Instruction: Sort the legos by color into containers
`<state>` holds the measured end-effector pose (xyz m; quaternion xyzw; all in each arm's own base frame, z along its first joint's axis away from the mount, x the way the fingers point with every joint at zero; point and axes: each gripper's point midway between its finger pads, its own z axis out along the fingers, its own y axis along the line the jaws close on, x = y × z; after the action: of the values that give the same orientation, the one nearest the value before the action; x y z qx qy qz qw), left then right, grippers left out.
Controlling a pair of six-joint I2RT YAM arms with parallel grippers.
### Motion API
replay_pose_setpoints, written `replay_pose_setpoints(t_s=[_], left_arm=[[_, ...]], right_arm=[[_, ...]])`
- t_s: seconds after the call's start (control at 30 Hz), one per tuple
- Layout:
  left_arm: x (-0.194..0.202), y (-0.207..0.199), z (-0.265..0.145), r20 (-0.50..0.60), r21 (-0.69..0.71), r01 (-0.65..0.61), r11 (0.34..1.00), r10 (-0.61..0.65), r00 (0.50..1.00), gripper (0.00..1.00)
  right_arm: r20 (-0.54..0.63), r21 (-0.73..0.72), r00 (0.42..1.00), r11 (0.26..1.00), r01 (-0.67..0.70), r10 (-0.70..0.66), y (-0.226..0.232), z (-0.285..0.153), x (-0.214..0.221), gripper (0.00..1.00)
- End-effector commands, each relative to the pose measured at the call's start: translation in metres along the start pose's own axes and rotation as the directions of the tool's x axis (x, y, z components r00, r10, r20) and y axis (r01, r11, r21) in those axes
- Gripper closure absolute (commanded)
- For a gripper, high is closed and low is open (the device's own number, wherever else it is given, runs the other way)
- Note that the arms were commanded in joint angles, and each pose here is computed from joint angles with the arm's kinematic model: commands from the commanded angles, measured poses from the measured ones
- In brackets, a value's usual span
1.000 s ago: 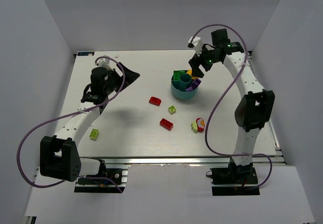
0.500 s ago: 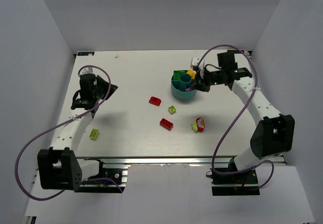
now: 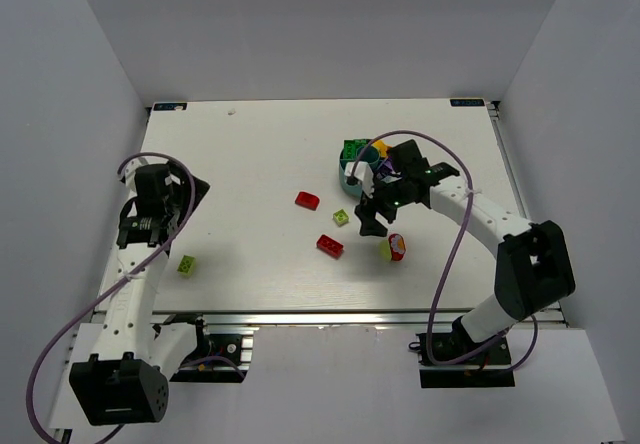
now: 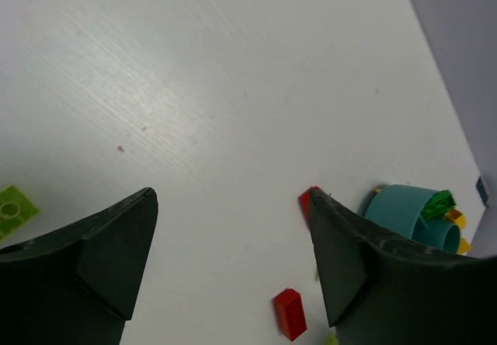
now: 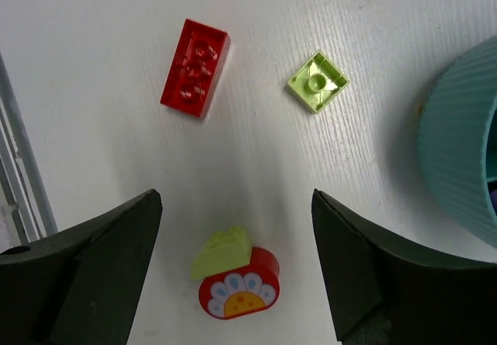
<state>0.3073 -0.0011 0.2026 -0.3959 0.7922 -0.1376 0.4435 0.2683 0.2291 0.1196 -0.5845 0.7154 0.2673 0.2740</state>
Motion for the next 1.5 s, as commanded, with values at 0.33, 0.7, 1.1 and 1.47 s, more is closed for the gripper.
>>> replay_pose_setpoints(t_s=[0.33, 0.7, 1.1, 1.47], left_arm=[[0.016, 0.024, -0.025, -0.081, -0.119, 0.036, 0.992, -0.046, 0.996, 0.09], [0.017, 0.023, -0.028, -0.076, -0.08, -0.01, 0.997, 0.004, 0.997, 0.09], [0.035, 0.034, -0.056, -0.065, -0.013, 0.062, 0.998, -0.062, 0.996, 0.1], [0.036, 0.038, -0.068, -0.056, -0.015, 0.095, 0.995, -0.095, 0.994, 0.1]], right_arm=[[0.215, 0.199, 0.971, 0.978, 0.065, -0.108, -0.048, 0.056, -0.12, 0.1], [0.14, 0.168, 0.99, 0.986, 0.002, -0.026, -0.088, 0.093, -0.159, 0.11], [-0.081, 0.193, 0.997, 0.981, 0.008, 0.008, -0.091, 0.148, -0.122, 0.11], [-0.212, 0.23, 0.977, 0.97, 0.076, -0.027, -0.107, 0.165, -0.094, 0.13]])
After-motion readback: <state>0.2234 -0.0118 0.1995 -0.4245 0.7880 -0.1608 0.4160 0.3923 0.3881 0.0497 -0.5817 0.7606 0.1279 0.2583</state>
